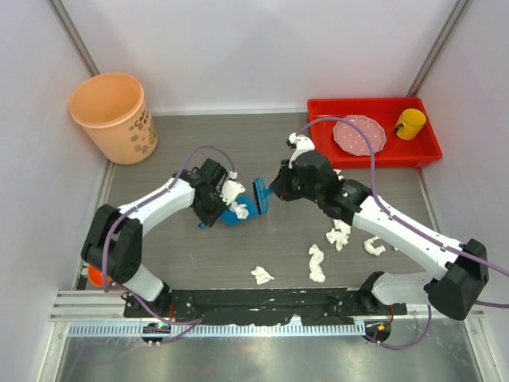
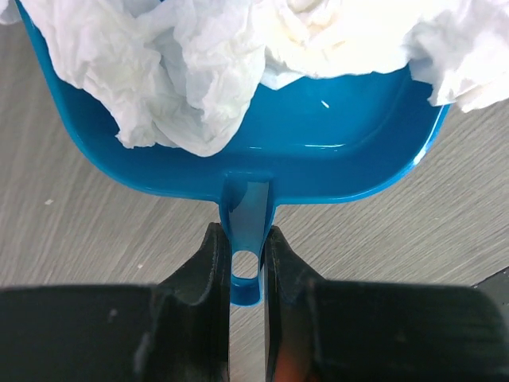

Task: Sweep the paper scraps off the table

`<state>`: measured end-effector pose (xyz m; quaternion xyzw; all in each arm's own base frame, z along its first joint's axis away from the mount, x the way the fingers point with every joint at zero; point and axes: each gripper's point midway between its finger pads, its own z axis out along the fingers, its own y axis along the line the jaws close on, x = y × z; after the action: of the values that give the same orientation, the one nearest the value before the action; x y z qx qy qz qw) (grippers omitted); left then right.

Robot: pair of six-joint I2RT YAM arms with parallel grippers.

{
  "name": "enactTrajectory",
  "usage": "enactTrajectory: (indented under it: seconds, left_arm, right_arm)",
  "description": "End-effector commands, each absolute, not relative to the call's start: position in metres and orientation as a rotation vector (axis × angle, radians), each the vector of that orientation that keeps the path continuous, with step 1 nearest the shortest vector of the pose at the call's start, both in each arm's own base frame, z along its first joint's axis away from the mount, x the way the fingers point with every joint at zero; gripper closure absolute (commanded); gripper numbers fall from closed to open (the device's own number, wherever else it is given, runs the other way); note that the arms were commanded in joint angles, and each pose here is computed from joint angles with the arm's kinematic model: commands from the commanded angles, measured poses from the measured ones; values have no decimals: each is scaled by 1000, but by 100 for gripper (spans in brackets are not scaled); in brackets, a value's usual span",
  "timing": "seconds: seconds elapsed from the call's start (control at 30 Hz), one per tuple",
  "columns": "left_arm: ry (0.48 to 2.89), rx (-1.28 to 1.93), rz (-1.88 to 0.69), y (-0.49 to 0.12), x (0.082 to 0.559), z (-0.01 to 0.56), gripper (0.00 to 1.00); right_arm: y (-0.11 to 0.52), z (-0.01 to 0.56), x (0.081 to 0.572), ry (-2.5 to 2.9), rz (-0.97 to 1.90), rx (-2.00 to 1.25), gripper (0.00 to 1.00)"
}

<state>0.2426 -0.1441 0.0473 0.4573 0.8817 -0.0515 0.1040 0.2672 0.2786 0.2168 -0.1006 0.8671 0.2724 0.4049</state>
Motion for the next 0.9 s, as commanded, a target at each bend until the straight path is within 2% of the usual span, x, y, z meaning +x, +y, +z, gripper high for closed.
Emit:
enactTrajectory:
  seconds: [0.0,0.5,0.87]
  left_arm:
    - [2510,1098,-144,-135,278,92,100]
    - [2455,601,-68,-47,364,214,100]
    - [2403,375,-1,12,398,276,100]
  right_arm:
    - [260,264,280,2046,593,-231,99]
    - [250,258,280,2049,536,-242,99]
    - [255,240,274,2094,559,-288,99]
